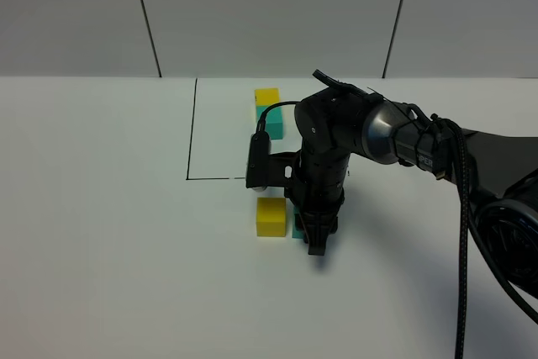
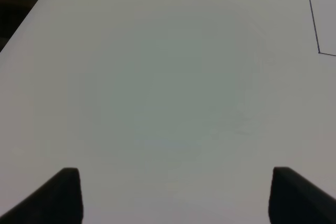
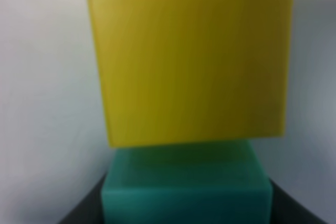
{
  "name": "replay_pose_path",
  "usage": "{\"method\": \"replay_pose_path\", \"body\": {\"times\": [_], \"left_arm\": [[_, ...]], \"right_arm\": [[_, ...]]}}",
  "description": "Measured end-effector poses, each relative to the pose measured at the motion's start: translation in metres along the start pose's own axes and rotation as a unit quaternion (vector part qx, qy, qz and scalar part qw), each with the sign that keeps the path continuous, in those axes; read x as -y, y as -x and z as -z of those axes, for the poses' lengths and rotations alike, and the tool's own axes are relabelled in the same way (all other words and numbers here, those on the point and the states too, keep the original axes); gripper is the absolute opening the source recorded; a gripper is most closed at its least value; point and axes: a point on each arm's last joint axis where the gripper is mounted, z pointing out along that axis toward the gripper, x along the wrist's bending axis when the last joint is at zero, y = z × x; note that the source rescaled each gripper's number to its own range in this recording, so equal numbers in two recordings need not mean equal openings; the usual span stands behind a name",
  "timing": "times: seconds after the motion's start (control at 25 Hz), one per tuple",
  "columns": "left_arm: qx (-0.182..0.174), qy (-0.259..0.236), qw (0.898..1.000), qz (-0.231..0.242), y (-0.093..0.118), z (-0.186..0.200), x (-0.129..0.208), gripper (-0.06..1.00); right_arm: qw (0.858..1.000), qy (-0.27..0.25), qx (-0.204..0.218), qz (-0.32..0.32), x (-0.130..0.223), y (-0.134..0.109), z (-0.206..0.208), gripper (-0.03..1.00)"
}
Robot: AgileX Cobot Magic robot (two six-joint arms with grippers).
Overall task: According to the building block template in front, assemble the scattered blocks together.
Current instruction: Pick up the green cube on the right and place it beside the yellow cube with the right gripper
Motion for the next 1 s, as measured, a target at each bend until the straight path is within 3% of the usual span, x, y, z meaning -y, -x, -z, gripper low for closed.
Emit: {"method": "replay_pose_path", "body": {"times": [1.0], "left_arm": [[0.0, 0.0, 1.0, 0.0, 0.0, 0.0, 0.0, 0.6]], "right_arm": [[1.0, 0.0, 0.0, 0.007, -0.0022, 0.0005, -0.0041, 0.15]]}}
